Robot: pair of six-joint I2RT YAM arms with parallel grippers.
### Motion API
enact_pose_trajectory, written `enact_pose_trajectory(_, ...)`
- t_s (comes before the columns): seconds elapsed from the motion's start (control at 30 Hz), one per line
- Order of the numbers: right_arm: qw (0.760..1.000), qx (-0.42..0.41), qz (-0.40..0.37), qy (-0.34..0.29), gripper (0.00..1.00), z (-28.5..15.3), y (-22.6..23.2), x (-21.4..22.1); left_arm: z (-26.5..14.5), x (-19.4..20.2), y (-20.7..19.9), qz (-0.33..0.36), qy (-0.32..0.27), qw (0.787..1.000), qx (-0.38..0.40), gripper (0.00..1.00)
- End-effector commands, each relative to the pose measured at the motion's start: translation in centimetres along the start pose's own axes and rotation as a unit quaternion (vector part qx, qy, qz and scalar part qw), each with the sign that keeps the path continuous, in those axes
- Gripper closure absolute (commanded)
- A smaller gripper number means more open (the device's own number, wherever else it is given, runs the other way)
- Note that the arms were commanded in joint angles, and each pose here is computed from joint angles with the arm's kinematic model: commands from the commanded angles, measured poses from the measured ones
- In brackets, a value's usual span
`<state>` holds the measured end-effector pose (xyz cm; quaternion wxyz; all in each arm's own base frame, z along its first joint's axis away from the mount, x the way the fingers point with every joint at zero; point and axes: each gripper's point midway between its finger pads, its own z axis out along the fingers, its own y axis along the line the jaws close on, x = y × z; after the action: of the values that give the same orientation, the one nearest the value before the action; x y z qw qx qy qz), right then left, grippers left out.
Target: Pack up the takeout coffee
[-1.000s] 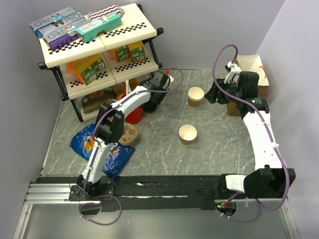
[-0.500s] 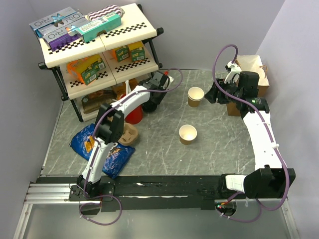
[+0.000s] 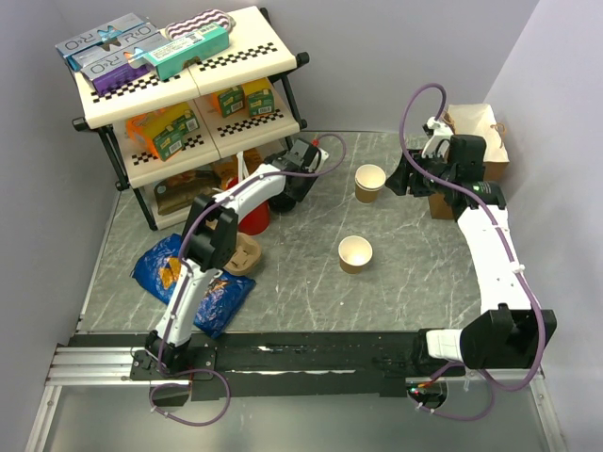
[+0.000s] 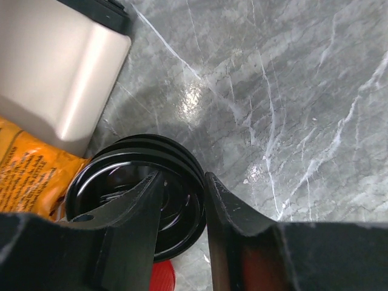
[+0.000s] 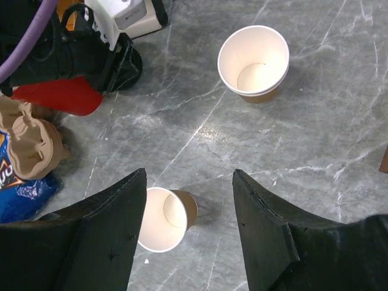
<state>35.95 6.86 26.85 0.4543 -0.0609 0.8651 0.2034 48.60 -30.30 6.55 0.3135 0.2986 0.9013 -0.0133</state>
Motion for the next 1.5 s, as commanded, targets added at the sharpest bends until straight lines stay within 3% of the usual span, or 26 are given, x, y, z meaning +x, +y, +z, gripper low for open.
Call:
enact_pose_trajectory(0.0,1.000,-0.009,-0.005,-0.023,0.34,-0.3,0.4,-1.9,-0.3,-0.6,-0.4,-0.007,-0.007,1.000,0.005,0.62)
enact_pose_trajectory(0.33,1.000,-0.012,0.000,-0.024,0.34,0.1,0.3,-2.0,-0.6,-0.6,-0.3,-0.003,-0.005,1.000,0.004,0.73)
enact_pose_trajectory(0.47,1.000,-0.013,0.002,-0.022,0.34,0.4,0.2,-2.0,-1.0,-0.8,-0.2,-0.002,-0.006,1.000,0.004,0.88)
enact_pose_trajectory(0.63,1.000,-0.014,0.003,-0.023,0.34,0.5,0.2,-2.3,-2.8,-1.7,0.2,0.000,-0.019,1.000,0.002,0.99)
enact_pose_trajectory(1.13,0.999,-0.032,0.007,-0.020,0.34,1.3,0.5,-2.8,-12.4,-6.3,-1.1,0.005,-0.099,0.991,0.087,0.99)
enact_pose_trajectory(1.37,0.987,-0.136,-0.088,-0.018,0.33,0.7,3.5,-2.1,-18.1,-6.6,-5.5,0.070,-0.141,0.956,0.249,0.99)
enact_pose_trajectory(1.4,0.980,-0.155,-0.120,-0.021,0.28,0.5,4.0,-1.9,-20.2,-6.0,-6.9,0.090,-0.153,0.936,0.304,0.99)
enact_pose_trajectory(1.47,0.961,-0.209,-0.178,-0.039,0.17,-0.6,5.7,-1.1,-22.0,-5.4,-7.6,0.131,-0.176,0.914,0.342,0.99)
